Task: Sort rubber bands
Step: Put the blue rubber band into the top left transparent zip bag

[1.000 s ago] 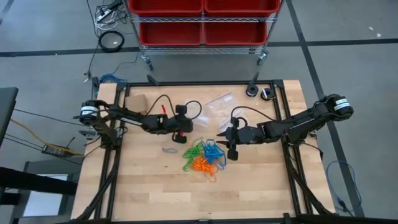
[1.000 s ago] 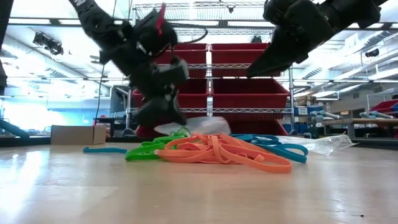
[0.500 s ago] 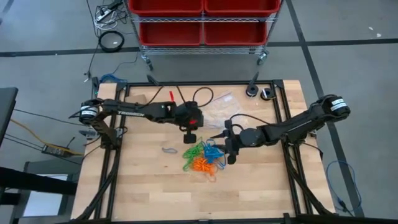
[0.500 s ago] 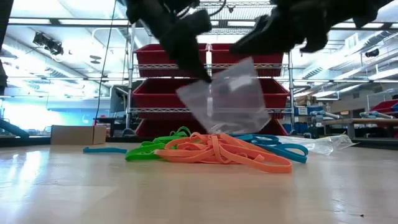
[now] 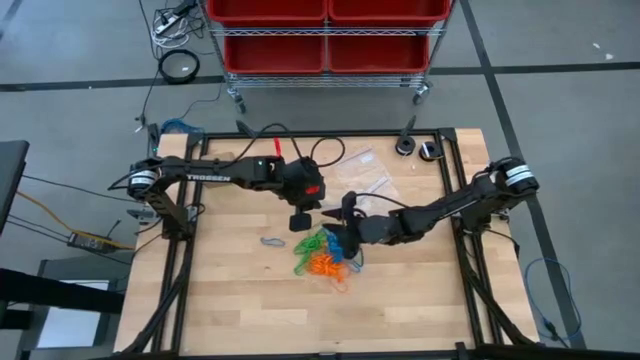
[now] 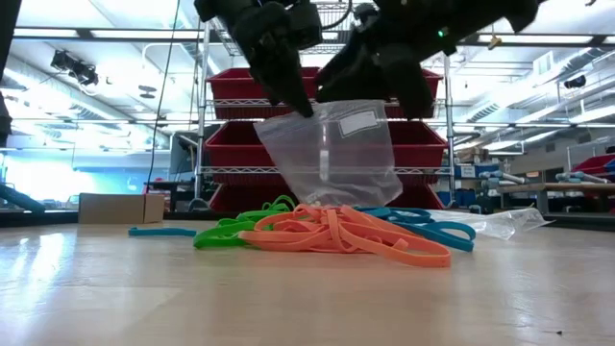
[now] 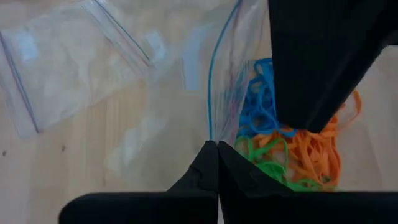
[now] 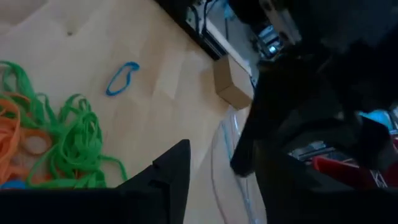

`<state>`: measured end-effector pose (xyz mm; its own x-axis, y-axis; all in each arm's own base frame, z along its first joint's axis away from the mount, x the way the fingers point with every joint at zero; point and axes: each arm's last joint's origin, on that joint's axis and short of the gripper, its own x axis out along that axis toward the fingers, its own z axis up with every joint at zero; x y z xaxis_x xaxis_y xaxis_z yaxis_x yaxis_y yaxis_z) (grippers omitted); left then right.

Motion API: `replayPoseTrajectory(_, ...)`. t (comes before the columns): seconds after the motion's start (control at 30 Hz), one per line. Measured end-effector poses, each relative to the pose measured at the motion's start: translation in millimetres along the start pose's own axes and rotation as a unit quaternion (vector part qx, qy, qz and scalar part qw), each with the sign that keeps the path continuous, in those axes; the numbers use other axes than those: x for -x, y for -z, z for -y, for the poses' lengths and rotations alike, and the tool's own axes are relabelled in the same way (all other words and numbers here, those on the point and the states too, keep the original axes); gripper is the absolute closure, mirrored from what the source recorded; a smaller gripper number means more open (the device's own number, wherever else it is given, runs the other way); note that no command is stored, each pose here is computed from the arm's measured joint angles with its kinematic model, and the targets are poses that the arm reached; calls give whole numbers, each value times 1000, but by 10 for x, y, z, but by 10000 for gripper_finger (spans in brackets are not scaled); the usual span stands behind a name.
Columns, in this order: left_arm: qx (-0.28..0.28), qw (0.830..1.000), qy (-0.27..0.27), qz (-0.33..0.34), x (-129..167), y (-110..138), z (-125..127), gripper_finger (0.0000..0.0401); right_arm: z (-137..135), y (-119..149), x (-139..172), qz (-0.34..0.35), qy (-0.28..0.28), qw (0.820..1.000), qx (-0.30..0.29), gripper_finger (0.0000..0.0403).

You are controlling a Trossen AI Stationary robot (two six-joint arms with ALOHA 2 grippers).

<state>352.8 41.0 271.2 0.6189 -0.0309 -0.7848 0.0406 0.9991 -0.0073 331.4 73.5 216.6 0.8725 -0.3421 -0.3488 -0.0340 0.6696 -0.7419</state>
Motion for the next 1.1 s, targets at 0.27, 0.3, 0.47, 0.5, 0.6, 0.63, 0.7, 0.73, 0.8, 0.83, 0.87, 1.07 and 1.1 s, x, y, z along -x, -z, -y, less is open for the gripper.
replayPoseTrajectory(0.27,-4,999,36,8,1,-16,59,401,27,146,-76,-82,-34,996,-14,261)
replayPoseTrajectory(0.3,-5,999,44,10,7,-25,71,401,25,165,-78,-90,-36,995,-13,263)
replayPoseTrajectory(0.47,-15,997,63,31,78,-127,131,401,47,203,-94,-104,-30,994,-10,281)
replayPoseTrajectory(0.5,-16,997,68,33,87,-139,136,401,57,207,-98,-107,-23,994,-9,284)
replayPoseTrajectory(0.6,-16,997,70,35,102,-152,135,401,72,200,-104,-105,-15,994,2,295)
replayPoseTrajectory(0.63,-15,997,70,33,102,-148,133,401,79,190,-106,-100,-12,995,8,298)
replayPoseTrajectory(0.7,-14,997,70,26,101,-134,132,401,92,153,-107,-85,-5,996,14,302)
replayPoseTrajectory(0.73,-13,997,68,23,101,-130,131,401,95,129,-104,-77,-1,997,17,303)
replayPoseTrajectory(0.8,-13,998,60,21,100,-126,129,401,98,92,-95,-64,5,998,23,303)
replayPoseTrajectory(0.83,-13,998,54,17,100,-120,126,401,100,82,-93,-60,7,998,25,303)
replayPoseTrajectory(0.87,-12,999,50,13,100,-113,120,401,94,70,-88,-57,7,998,29,302)
replayPoseTrajectory(1.07,-3,1000,11,-12,104,-63,42,401,32,12,-39,-45,2,998,46,292)
replayPoseTrajectory(1.1,-1,1000,9,-12,104,-62,28,401,21,-1,-27,-44,4,998,47,290)
